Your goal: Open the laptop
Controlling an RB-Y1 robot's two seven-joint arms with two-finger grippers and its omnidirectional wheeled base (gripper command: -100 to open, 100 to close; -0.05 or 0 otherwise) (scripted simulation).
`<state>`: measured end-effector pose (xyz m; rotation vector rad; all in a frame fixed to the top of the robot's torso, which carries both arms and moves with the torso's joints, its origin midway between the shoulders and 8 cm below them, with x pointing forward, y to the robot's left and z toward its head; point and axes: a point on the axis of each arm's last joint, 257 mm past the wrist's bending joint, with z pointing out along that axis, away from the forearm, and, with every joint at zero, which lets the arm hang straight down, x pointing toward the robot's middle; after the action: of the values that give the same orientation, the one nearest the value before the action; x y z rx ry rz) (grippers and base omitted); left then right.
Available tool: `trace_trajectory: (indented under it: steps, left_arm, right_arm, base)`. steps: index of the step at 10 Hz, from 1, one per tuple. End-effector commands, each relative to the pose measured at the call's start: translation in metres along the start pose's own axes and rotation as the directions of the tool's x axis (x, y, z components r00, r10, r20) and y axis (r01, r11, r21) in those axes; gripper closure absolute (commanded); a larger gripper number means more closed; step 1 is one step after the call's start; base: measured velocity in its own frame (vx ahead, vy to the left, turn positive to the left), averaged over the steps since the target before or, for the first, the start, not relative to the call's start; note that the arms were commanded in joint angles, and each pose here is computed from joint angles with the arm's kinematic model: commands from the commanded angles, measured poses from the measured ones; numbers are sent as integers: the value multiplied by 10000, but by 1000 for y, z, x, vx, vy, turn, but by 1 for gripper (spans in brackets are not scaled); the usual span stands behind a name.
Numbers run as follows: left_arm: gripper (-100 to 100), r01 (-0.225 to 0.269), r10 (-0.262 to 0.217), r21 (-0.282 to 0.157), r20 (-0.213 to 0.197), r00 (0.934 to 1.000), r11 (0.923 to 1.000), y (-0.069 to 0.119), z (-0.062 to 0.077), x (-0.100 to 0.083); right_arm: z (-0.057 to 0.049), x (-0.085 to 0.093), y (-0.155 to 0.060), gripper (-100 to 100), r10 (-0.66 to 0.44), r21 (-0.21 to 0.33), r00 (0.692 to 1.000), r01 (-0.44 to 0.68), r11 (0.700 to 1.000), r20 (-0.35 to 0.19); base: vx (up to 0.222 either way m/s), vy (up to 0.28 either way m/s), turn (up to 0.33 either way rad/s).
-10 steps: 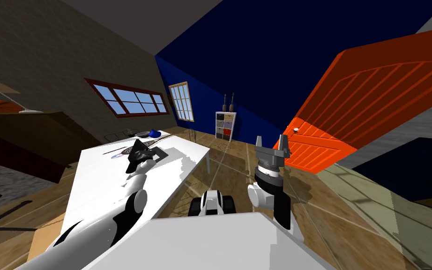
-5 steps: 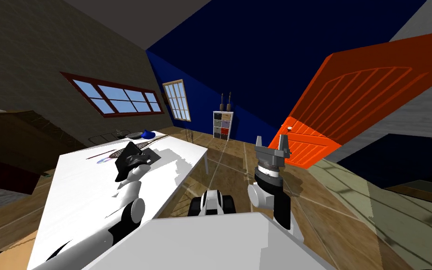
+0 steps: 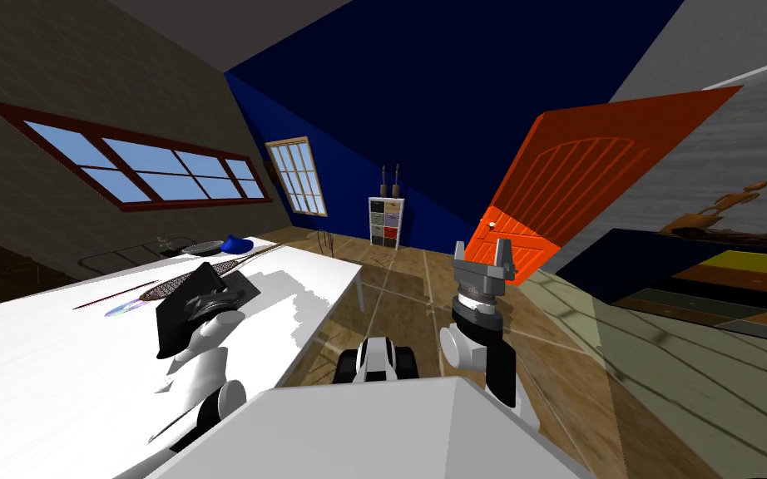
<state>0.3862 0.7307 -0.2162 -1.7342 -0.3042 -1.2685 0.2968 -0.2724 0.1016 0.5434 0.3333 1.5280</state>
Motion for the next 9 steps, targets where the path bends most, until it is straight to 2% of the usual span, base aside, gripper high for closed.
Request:
trace_trajectory:
  steps: [1, 3, 4, 9]
  left_arm:
    - [-100, -93, 93, 30, 25, 10000, 10000, -18, 2, 0]
    - [-100, -95, 95, -45, -20, 10000, 9999, -32, 11, 10]
    - [-100, -95, 95, -45, -20, 10000, 9999, -32, 11, 10]
    - [-100, -97, 95, -169, -102, 9999, 9998, -57, 23, 28]
  right_arm:
    - [0, 0, 0, 0, -1, 0, 10000, 1, 10000, 0]
    - [0, 0, 0, 0, 0, 0, 10000, 0, 10000, 1]
    - [0, 0, 0, 0, 1, 0, 10000, -1, 10000, 2]
    - [0, 0, 0, 0, 0, 0, 10000, 0, 10000, 1]
  base:
    - [20, -33, 45]
    - [32, -72, 39]
    - [26, -64, 19]
    - [19, -40, 24]
